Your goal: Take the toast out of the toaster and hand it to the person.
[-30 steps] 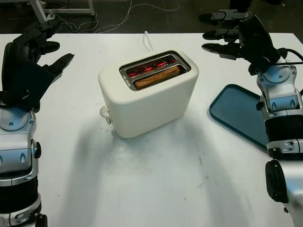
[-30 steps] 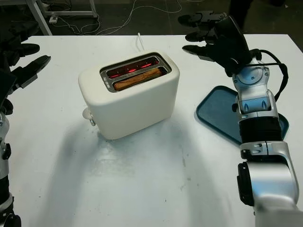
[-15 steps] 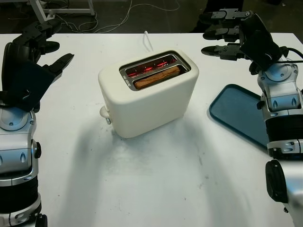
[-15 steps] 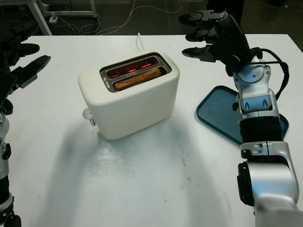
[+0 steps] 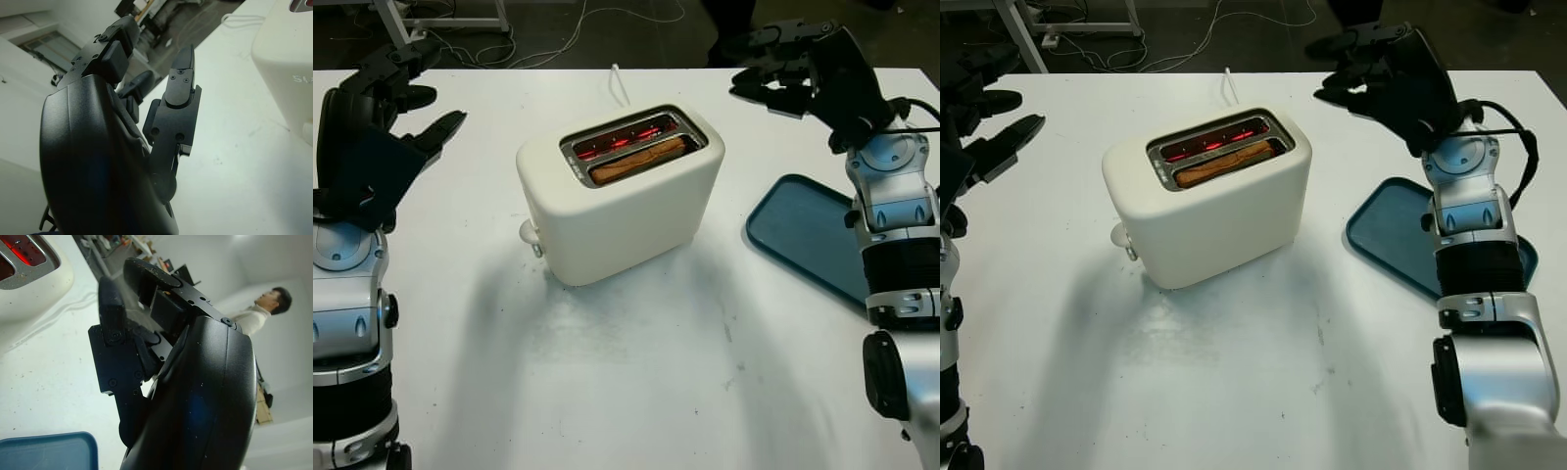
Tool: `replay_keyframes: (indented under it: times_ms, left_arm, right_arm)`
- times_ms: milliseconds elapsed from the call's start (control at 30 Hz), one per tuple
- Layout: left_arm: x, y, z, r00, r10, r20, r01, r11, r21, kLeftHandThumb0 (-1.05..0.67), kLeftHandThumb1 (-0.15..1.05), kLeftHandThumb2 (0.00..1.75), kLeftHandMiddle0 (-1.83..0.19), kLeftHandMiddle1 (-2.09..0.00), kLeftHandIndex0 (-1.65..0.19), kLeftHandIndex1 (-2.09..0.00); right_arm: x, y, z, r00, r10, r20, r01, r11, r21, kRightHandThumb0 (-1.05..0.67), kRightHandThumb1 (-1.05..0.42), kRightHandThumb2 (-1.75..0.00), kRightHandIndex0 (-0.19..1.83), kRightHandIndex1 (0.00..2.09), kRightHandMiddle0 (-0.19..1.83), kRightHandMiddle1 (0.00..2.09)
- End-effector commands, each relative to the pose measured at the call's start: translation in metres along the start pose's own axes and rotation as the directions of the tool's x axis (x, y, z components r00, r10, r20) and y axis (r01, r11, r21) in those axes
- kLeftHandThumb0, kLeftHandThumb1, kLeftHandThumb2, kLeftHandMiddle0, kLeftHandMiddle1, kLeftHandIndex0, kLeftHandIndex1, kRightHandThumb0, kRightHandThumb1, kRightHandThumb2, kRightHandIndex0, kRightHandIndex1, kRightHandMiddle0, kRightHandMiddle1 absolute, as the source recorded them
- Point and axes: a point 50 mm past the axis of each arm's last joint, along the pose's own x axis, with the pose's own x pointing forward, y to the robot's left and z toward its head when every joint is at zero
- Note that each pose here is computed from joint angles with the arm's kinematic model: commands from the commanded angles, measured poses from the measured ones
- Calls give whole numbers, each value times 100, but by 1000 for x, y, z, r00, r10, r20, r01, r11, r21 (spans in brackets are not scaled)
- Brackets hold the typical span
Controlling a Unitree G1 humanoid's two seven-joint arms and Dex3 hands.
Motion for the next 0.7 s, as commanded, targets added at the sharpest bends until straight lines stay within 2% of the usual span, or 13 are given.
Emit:
replay_keyframes:
  times_ms: [0,133,200,300,400,533,667]
  left_arm:
    - [-2,2,0,1000,9,-1,-9,1000,10,-18,92,15,-17,-92,-44,-21]
    - [-2,1,0,1000,10,-3,-10,1000,5,-18,92,16,-17,-92,-44,-21]
    - [-2,1,0,1000,7,-7,-7,1000,3,-19,92,16,-17,-91,-43,-21]
    - [-2,1,0,1000,6,-1,-6,1000,1,-19,92,17,-17,-91,-43,-21]
    - [-2,1,0,1000,13,-6,-12,1000,14,-18,92,17,-18,-92,-44,-21]
    - [-2,1,0,1000,12,-10,-12,1000,5,-17,92,17,-17,-90,-43,-21]
    - [-2,2,0,1000,15,-11,-15,1000,2,-17,92,17,-17,-89,-43,-21]
  right_arm:
    - [-1,-3,1,1000,-13,-20,13,1000,9,-55,-92,-65,90,43,107,14]
    - [-2,-3,3,1000,-8,-26,8,1000,7,-56,-92,-82,102,50,116,21]
    - [-3,-3,3,1000,-3,-24,3,1000,2,-57,-92,-89,105,58,120,32]
    - [-3,-3,4,1000,-1,-22,1,1000,-2,-58,-92,-94,102,68,107,76]
    - [-3,-3,4,1000,-1,-26,2,1000,7,-61,-92,-93,101,70,99,97]
    - [-3,-2,5,1000,-3,-11,3,1000,8,-60,-92,-87,99,70,89,99]
    - [-2,-4,8,1000,-14,8,14,1000,-21,-58,-92,-78,93,66,78,89]
